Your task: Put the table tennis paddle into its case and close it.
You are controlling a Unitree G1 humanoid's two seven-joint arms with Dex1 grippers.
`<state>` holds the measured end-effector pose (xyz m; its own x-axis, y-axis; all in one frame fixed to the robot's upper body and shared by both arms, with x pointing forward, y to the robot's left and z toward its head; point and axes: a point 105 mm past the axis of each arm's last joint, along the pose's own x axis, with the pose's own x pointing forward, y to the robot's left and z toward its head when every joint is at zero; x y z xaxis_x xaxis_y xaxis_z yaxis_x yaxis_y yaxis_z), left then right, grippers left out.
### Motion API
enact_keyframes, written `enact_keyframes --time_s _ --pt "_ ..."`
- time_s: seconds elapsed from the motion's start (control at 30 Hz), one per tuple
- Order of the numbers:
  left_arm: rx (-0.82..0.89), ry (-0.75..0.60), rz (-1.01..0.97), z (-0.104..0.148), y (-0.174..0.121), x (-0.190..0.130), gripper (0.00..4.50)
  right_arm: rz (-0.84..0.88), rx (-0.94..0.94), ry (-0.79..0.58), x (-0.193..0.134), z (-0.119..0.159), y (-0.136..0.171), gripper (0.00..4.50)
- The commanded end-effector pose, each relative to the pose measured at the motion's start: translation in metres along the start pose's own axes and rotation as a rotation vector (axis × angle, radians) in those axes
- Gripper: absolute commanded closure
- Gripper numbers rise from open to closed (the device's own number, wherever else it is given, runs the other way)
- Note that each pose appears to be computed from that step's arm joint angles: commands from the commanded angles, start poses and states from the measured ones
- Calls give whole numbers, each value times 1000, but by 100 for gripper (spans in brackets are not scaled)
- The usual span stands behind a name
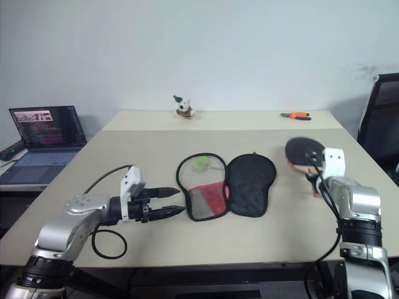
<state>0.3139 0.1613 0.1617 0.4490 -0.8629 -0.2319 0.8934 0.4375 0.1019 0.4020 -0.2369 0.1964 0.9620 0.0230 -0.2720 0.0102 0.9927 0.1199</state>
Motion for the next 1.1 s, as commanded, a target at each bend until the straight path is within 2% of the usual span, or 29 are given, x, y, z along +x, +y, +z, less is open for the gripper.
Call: enact_keyframes --time_s 0.03,0.1,0.2,0.3,0.43,0.7,1.1 --pt "51 -31 -1 14 -3 -2 101 112 35 -76 -15 20 49 341" --pt "51 -33 -5 14 -4 -1 101 159 73 -52 -19 8 77 341" --pt "53 -35 -8 15 -3 0 101 184 110 -24 -23 -6 101 341" --pt "56 -38 -10 16 -2 0 101 183 136 1 -22 -18 112 341" --pt "45 -95 -24 29 -2 -6 101 177 162 41 -17 -38 127 341" --pt "29 -179 2 55 10 -20 101 144 188 84 -9 -57 132 341" --pt "36 -154 7 50 11 -18 101 63 191 127 0 -77 122 341"
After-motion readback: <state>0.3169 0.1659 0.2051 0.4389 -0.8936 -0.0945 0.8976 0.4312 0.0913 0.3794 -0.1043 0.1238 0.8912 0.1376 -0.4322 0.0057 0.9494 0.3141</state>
